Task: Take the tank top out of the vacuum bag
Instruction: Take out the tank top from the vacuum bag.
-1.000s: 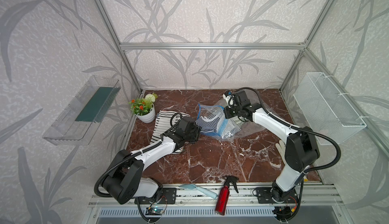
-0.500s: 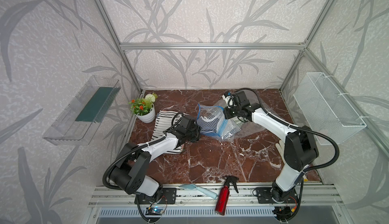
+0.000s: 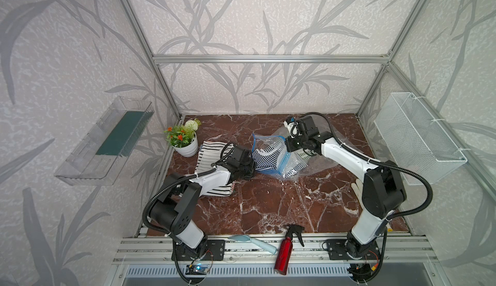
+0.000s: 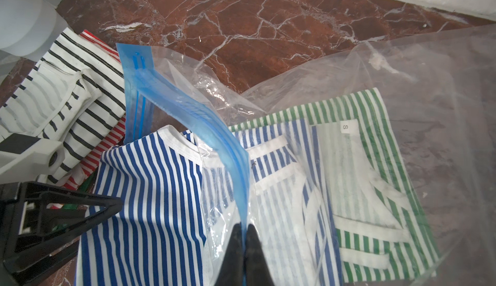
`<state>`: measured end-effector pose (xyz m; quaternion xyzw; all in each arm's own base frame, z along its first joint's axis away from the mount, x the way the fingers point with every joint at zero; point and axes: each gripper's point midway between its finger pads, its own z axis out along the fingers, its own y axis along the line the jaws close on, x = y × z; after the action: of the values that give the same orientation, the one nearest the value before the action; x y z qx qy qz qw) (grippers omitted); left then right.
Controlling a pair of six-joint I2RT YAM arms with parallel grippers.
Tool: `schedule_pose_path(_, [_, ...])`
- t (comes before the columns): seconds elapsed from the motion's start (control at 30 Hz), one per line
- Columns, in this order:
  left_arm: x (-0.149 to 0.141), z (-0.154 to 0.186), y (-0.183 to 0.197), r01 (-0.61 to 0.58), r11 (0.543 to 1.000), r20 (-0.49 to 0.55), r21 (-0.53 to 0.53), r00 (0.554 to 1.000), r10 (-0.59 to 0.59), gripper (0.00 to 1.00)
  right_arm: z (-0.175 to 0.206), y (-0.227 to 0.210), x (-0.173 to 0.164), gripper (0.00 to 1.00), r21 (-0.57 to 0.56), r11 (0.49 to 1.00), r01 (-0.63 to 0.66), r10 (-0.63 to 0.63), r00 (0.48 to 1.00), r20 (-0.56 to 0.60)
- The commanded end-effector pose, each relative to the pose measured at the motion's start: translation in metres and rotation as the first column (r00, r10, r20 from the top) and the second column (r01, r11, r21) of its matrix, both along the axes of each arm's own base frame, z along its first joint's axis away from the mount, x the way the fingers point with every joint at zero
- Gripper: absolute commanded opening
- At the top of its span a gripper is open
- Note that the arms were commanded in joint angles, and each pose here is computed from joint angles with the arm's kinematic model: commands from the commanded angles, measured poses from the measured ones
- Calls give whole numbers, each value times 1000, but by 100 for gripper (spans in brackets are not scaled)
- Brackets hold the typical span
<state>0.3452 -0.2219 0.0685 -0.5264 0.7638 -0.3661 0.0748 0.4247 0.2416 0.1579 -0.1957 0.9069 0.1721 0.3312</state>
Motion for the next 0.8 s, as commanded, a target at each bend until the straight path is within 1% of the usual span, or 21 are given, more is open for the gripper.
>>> schedule_pose_path(0.0, [9, 14, -4, -13, 999, 21, -32, 1000, 14, 13, -3, -4, 2, 0, -13, 1000, -3, 3, 1000, -11])
schedule_pose_path(0.1, [7, 16, 0, -12, 1000, 26, -9, 1000, 12, 0, -4, -3, 2, 0, -14, 1000, -6, 6, 1000, -14])
schedule_pose_path(0.43, [2, 51, 8, 10, 999, 69, 41, 998, -13, 0, -2, -3, 2, 0, -13, 1000, -8, 7, 1000, -16])
schedule_pose_path(0.57, [2, 65, 8, 12, 999, 88, 32, 996, -15, 0, -1, -6, 2, 0, -15, 1000, -2, 2, 1000, -16])
schedule_pose_path(0.77, [2, 98, 15, 2, 998, 117, 56, 993, -8, 0, 1, -6, 1, 0, -11, 1000, -4, 4, 1000, -19])
